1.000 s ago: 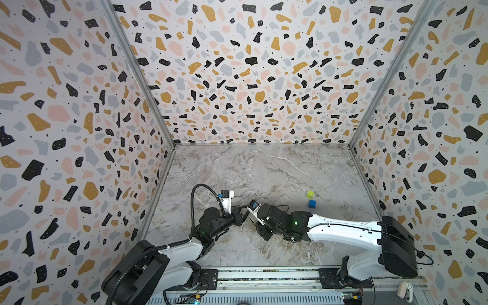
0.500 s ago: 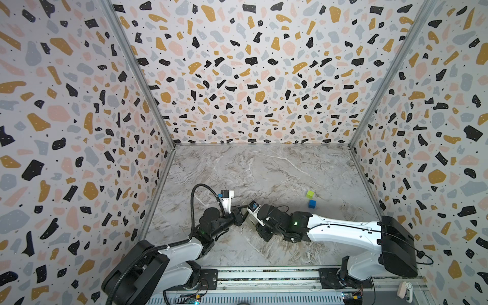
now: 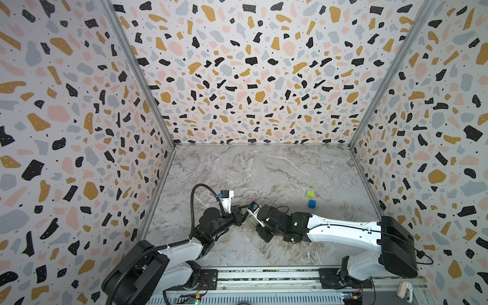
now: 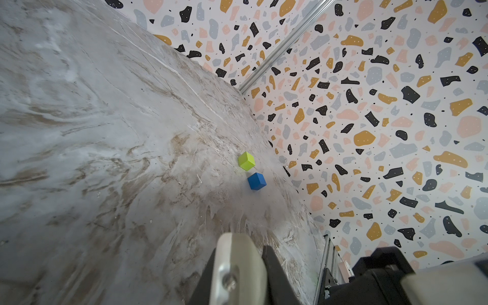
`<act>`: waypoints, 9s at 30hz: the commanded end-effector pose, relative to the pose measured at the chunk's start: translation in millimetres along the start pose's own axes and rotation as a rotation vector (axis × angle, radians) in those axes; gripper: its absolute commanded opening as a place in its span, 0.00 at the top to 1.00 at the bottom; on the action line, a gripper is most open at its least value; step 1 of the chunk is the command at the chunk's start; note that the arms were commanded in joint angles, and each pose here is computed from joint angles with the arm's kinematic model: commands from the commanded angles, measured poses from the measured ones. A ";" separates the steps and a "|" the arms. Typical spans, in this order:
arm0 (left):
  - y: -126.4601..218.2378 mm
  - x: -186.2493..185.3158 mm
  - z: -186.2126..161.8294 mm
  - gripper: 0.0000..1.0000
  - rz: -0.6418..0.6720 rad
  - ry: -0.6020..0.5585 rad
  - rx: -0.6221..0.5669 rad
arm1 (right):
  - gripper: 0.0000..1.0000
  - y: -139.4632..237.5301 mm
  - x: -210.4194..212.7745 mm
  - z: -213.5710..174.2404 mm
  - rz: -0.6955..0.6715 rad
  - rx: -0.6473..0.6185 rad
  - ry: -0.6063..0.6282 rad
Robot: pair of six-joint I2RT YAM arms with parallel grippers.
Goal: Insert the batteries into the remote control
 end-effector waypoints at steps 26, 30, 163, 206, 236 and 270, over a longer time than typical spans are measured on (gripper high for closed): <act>-2.1 -35.1 12.8 1.00 -0.158 -0.051 -0.028 | 1.00 -4.4 -13.8 19.5 -0.017 -0.066 -0.056; -2.1 -35.2 12.3 1.00 -0.158 -0.051 -0.025 | 1.00 -4.9 -16.8 20.3 -0.031 -0.065 -0.066; -11.3 -38.1 -0.3 1.00 -0.180 -0.042 0.053 | 0.51 18.9 -24.4 -9.3 -0.079 -0.050 -0.052; -0.9 -39.8 26.7 1.00 -0.013 0.052 -0.074 | 0.26 58.2 -18.7 23.2 -0.053 -0.321 0.011; 4.2 -33.3 30.5 1.00 -0.012 0.211 -0.137 | 0.41 -4.4 -29.1 23.6 -0.004 -0.302 0.032; 47.3 -145.4 10.8 0.00 -0.436 -0.338 -0.014 | 0.89 126.1 -33.3 35.2 0.424 -0.781 0.157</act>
Point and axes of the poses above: each gripper's point midway between its finger pads, its own y axis back along the fingers, its own x axis along the line the jaws close on, z = x × y, the point moved 4 cm from there along y, back along the fingers, and after that the axes turned 13 degrees about y, right-handed, at the moved point
